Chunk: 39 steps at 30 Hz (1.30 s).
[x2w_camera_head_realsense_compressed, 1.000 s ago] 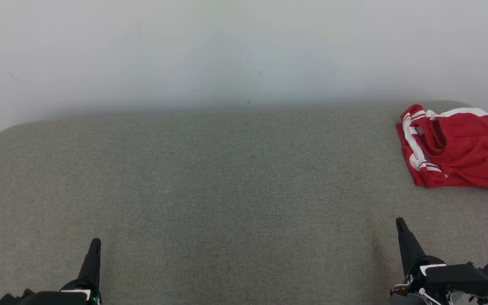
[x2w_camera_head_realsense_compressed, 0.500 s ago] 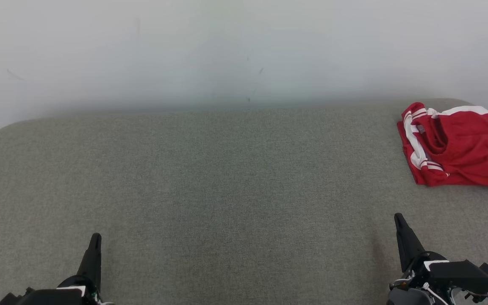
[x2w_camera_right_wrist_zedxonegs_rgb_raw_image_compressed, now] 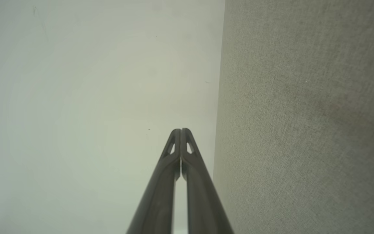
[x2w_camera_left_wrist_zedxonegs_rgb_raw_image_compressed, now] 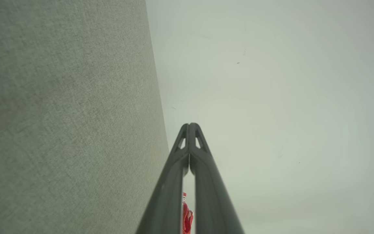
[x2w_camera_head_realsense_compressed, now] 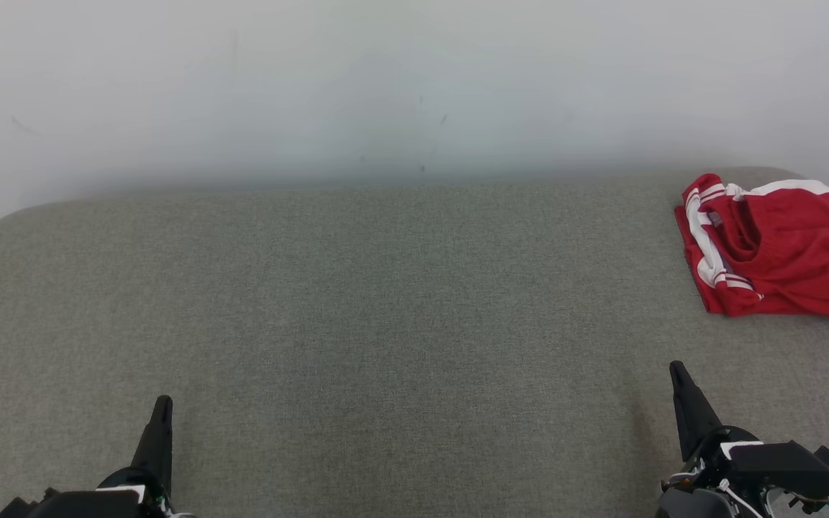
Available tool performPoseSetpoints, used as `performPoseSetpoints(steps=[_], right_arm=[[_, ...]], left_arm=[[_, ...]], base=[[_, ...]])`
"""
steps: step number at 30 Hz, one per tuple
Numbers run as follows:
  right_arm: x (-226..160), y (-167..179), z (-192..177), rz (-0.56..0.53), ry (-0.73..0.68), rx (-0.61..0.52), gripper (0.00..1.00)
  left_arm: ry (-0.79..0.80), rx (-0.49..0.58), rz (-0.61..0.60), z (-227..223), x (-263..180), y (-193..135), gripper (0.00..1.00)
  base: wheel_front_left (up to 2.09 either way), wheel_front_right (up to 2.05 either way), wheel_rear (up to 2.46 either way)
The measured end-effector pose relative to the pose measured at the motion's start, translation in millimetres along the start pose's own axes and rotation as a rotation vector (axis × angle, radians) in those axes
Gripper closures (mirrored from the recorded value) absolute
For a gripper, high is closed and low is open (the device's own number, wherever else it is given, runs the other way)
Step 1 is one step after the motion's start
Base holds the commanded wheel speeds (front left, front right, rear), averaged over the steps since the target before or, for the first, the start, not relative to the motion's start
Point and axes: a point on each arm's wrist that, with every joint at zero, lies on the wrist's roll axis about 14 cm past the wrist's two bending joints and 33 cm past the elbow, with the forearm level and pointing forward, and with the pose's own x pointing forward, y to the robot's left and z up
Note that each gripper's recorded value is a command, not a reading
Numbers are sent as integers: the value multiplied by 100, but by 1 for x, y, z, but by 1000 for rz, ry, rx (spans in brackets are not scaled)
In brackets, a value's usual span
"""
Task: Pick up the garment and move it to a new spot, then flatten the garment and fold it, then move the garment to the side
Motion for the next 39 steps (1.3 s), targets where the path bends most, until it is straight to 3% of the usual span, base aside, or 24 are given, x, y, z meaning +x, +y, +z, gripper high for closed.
performPoseSetpoints(steps=[39], right_arm=[[0, 0, 0, 0, 0, 0, 100]], left_arm=[[1, 0, 0, 0, 0, 0, 100]], base=[[0, 0, 0]])
